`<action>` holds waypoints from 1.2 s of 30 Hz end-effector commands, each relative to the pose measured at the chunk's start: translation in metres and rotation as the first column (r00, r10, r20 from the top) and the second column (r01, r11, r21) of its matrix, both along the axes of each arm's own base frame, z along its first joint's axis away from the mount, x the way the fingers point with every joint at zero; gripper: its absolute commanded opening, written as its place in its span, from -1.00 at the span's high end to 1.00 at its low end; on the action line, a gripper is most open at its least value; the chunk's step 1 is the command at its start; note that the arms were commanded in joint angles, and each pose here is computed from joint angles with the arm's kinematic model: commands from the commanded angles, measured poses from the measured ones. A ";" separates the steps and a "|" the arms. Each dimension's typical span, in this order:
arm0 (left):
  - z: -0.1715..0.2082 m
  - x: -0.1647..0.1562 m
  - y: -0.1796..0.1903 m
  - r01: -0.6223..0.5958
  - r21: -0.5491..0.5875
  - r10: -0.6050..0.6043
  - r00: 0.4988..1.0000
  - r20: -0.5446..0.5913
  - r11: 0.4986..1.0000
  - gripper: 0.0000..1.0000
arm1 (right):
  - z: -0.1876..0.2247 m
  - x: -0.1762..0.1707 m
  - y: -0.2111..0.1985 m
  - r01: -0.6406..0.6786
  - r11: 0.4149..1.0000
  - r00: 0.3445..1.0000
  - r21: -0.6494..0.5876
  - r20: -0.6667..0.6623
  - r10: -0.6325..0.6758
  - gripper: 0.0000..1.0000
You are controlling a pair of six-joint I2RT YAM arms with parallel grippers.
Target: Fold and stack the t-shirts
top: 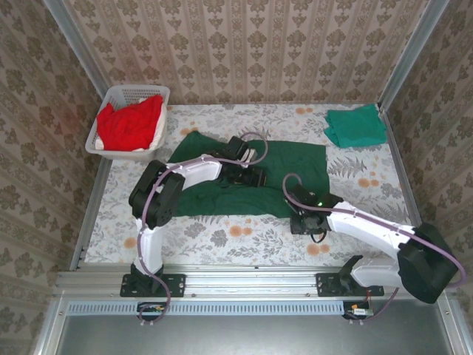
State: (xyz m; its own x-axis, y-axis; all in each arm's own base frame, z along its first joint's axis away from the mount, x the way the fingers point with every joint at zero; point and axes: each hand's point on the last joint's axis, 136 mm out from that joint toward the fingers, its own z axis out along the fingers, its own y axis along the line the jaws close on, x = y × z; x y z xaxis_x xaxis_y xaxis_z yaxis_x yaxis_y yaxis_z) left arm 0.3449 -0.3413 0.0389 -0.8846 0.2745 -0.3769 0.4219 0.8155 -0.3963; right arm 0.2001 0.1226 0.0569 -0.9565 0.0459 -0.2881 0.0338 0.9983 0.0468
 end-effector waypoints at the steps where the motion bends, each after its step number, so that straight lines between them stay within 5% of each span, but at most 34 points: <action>1: 0.013 0.001 0.039 -0.047 0.109 0.046 0.999 0.012 0.993 -0.65 | 0.014 0.018 -0.014 0.074 0.997 0.996 -0.001 0.044 -0.074 0.03; 6: 0.047 0.004 0.065 -0.099 0.106 0.091 0.993 0.076 0.989 -0.76 | -0.018 0.029 -0.015 0.130 0.991 0.991 0.029 -0.037 -0.129 0.02; 11: 0.058 -0.007 0.109 -0.177 0.114 0.166 0.981 0.100 0.978 -0.83 | -0.043 0.028 -0.039 0.207 0.972 0.968 -0.110 -0.122 -0.220 0.03; 14: 0.047 -0.023 0.144 -0.233 0.153 0.221 0.971 0.092 0.960 -0.86 | -0.042 0.027 -0.066 0.294 0.938 0.939 -0.184 -0.130 -0.320 0.03; 21: -0.003 -0.071 0.229 -0.400 0.231 0.409 0.913 0.009 0.887 -0.86 | -0.040 0.032 -0.091 0.386 0.914 0.905 -0.124 -0.138 -0.402 -0.11; 26: -0.013 -0.083 0.240 -0.423 0.236 0.440 0.898 -0.022 0.875 -0.86 | -0.025 0.040 -0.100 0.383 0.915 0.908 -0.126 -0.133 -0.398 -0.22; 31: -0.015 -0.090 0.247 -0.441 0.271 0.469 0.882 -0.044 0.856 -0.86 | 0.019 0.063 -0.066 0.339 0.940 0.939 0.044 0.041 -0.341 -0.21; 36: -0.021 -0.096 0.253 -0.461 0.286 0.497 0.866 -0.063 0.840 -0.86 | -0.001 0.085 -0.051 0.318 0.947 0.948 0.051 0.008 -0.319 -0.10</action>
